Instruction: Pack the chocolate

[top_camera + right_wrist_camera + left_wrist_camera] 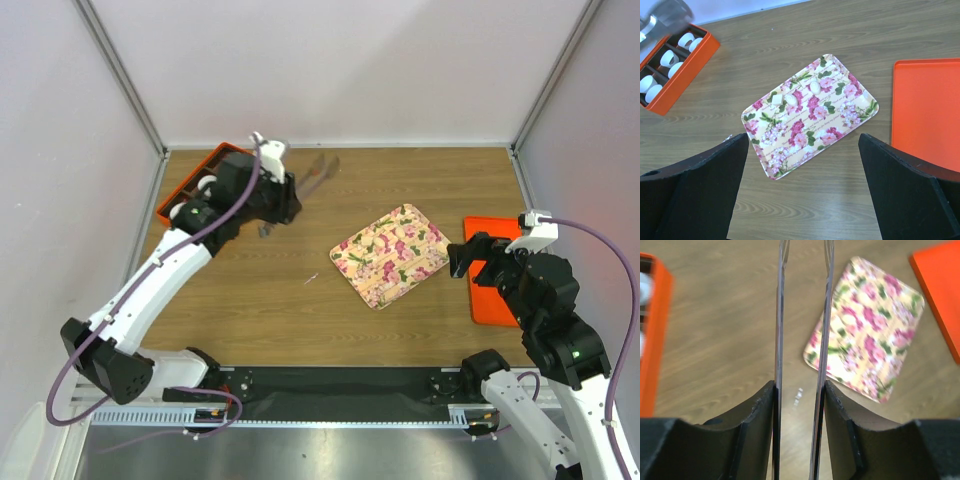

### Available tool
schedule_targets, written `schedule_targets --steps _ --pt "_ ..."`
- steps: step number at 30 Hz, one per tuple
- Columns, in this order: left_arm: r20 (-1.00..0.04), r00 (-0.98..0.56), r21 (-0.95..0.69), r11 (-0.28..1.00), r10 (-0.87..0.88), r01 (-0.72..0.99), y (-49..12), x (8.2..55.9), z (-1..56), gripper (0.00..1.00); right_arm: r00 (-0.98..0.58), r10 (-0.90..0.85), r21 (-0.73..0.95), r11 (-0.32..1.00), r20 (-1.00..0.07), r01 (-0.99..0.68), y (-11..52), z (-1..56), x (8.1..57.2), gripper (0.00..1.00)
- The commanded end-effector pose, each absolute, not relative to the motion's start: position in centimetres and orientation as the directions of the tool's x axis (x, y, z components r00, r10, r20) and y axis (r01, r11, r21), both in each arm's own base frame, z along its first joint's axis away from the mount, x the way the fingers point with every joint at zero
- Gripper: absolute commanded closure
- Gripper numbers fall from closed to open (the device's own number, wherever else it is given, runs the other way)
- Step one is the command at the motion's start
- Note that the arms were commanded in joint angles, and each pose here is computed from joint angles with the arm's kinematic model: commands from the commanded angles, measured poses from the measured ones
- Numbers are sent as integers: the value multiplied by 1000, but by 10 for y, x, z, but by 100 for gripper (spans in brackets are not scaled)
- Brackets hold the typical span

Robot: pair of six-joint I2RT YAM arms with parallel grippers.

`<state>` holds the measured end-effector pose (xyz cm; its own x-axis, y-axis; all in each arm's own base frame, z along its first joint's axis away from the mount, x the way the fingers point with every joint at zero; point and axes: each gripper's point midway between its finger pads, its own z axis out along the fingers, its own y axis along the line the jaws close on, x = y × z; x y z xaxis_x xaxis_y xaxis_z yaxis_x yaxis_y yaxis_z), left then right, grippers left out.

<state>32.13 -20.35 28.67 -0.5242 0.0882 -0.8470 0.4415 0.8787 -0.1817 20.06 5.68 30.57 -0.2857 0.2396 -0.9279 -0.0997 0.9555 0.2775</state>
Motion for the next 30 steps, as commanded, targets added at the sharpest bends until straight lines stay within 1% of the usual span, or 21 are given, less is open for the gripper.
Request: schedule_targets --steps 1,3,9,12,26,30 --pt "-846 -524 -185 867 99 462 -233 306 280 54 -236 249 280 954 -939 -108 54 324 200 0" --pt "-824 -546 -159 861 153 482 -250 294 263 54 -238 248 280 954 -939 -110 55 324 199 0" --pt "-762 -604 -163 833 234 528 -291 263 216 55 -238 243 275 955 -940 -109 55 323 201 0" --pt "-736 -626 -141 846 258 514 -296 258 198 55 -241 242 275 955 -940 -110 56 321 202 0" --pt "-649 -707 -124 877 282 464 -310 264 140 53 -243 236 267 959 -941 -100 53 317 200 0" --pt "-640 -714 -128 877 284 463 -313 265 134 53 -242 237 267 958 -941 -100 53 317 200 0"
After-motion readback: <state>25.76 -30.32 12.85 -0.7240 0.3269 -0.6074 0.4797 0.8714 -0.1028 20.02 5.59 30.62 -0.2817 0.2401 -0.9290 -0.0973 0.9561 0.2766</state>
